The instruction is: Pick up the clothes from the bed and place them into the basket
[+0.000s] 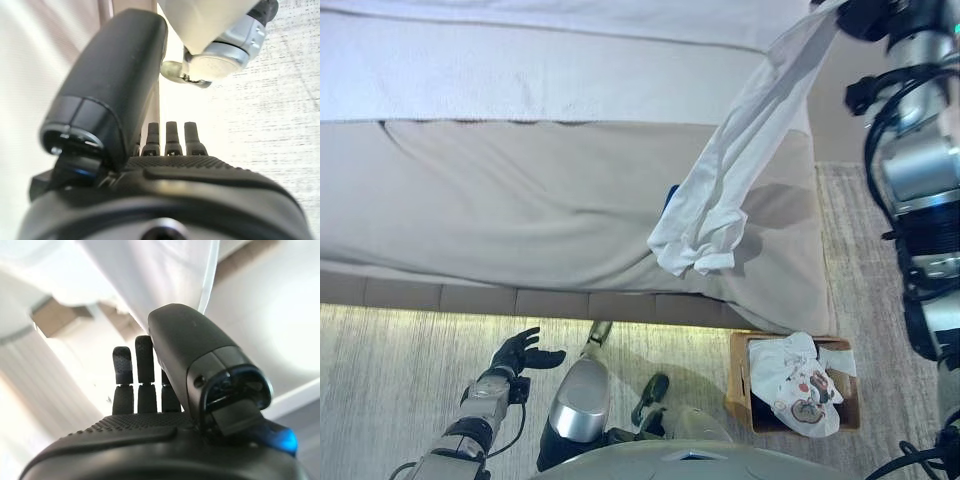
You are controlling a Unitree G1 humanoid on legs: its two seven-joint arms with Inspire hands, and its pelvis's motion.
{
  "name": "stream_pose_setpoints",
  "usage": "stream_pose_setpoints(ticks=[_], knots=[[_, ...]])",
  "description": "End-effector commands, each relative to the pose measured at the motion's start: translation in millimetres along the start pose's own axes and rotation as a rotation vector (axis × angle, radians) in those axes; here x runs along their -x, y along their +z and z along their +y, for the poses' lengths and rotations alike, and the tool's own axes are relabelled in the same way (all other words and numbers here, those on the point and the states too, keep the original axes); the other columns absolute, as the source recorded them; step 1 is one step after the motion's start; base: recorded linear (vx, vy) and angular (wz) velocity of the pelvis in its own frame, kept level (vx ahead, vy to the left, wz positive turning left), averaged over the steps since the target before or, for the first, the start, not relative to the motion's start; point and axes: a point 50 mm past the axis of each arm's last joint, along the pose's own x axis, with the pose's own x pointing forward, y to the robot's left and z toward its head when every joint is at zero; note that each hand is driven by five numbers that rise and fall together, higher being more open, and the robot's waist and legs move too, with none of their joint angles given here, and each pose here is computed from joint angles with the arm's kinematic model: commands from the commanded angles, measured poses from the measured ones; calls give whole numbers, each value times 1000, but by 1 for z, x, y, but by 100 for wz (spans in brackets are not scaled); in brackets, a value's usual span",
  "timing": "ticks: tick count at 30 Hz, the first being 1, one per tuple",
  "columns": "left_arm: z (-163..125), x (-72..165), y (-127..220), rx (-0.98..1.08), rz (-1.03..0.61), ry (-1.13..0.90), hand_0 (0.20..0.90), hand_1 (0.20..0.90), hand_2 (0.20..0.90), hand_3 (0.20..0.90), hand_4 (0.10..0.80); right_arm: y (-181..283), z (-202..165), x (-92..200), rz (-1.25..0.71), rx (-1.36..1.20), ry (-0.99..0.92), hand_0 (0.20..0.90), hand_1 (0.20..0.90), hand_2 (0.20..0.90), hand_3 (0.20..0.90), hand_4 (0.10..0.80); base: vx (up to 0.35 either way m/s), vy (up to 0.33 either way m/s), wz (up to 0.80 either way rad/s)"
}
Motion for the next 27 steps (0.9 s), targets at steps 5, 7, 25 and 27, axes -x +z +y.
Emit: stream_pose_setpoints(ticks=[5,7,25,27], knots=[[-4,13,-60,-72,193,-23,900,900,900,900,800,11,-29,-17,-79,66,-65,300,300,300,200,100,-11,28,-13],[-4,14,-61,-75,204,-22,900,900,900,900,800,13,-37,-19,-87,69,-114,300,300,300,200,100,-40,7,-19],[18,19,-70,-158,270,-13,900,900,900,900,800,12,-136,-38,31,245,-363,300,300,300,200,100,-30,-9,-17],[18,17,-64,-171,256,-18,900,900,900,900,800,7,-134,-36,30,221,-322,300,300,300,200,100,6,-76,-41]])
